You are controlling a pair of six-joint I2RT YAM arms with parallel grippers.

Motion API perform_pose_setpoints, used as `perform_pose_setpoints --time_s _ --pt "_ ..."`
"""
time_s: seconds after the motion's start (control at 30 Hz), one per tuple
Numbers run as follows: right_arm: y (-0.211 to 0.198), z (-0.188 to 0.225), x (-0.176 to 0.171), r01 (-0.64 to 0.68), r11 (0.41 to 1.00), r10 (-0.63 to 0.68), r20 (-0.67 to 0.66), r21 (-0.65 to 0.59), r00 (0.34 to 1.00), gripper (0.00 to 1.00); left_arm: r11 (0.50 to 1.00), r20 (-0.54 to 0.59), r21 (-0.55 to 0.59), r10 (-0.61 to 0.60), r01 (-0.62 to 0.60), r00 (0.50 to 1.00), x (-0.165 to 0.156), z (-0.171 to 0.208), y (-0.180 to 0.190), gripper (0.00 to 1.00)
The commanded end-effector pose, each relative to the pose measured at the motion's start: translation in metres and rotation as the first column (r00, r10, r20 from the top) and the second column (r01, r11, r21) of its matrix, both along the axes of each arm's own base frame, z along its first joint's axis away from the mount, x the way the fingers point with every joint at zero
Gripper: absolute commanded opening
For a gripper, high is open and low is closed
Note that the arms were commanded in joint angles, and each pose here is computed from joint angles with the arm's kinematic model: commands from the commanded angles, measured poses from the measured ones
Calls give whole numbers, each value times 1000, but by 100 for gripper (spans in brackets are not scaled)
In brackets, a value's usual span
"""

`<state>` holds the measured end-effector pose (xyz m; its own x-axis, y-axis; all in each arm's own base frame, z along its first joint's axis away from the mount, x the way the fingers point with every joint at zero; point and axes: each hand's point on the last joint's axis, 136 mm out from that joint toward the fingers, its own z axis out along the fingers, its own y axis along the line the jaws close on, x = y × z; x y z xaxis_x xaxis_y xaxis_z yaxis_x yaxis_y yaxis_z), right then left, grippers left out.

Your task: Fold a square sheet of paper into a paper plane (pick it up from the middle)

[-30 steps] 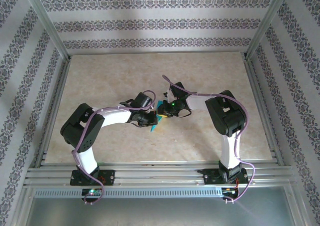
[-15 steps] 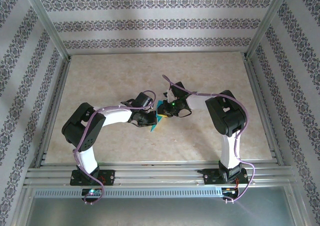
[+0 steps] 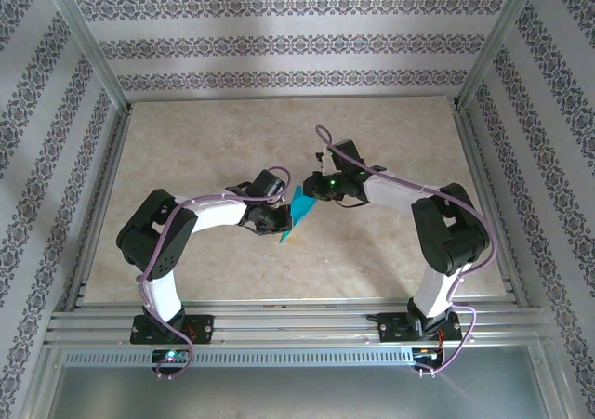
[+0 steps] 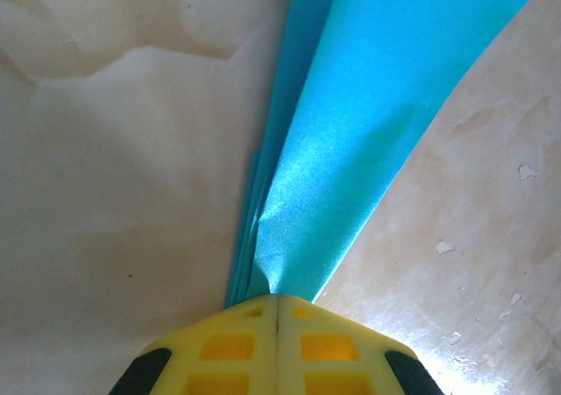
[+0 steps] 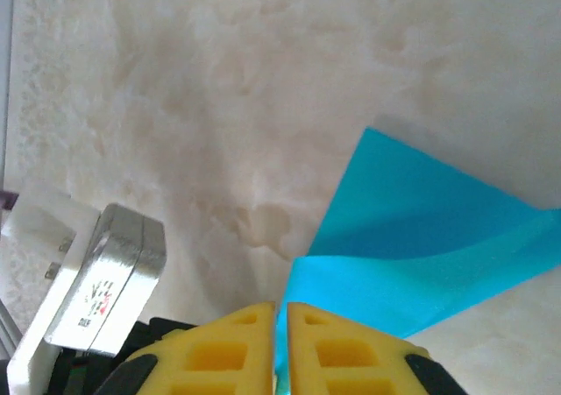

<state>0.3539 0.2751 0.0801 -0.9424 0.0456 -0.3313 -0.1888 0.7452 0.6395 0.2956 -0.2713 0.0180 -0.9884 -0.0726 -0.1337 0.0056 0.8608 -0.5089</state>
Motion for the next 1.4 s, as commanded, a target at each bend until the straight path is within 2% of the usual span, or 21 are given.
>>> perform_pose_setpoints --time_s 0.0,0.2,0.47,0.63,1.0,1.1,1.2,1.3,1.37 --pt "1 -34 -16 -14 997 9 -63 -72 998 10 986 -123 164 11 10 992 -29 -35 31 0" --pt "15 -51 -23 -60 996 53 -103 -66 993 6 985 -127 171 6 16 992 -29 -35 31 0" --pt "-6 -75 -15 -44 993 30 -130 -109 991 6 980 -150 199 9 21 989 -36 -40 38 0" --pt "-39 -92 5 30 989 -50 -139 -144 989 6 974 -177 223 3 37 984 -44 -44 45 0" --pt "-108 -86 66 238 965 -249 -103 -110 963 7 969 -198 239 -7 55 980 -50 -49 49 0" --pt "-123 -72 75 276 956 -284 -74 -96 956 7 972 -190 229 -10 54 982 -47 -46 45 0" --pt "-127 -37 79 286 955 -287 0 -85 958 7 973 -187 222 -15 57 982 -44 -45 42 0" --pt "-115 -9 68 269 961 -267 46 -65 963 8 975 -182 216 -18 57 983 -41 -43 40 0" --pt "-100 -5 51 248 966 -246 45 -69 968 8 976 -180 212 -19 57 983 -41 -42 39 0"
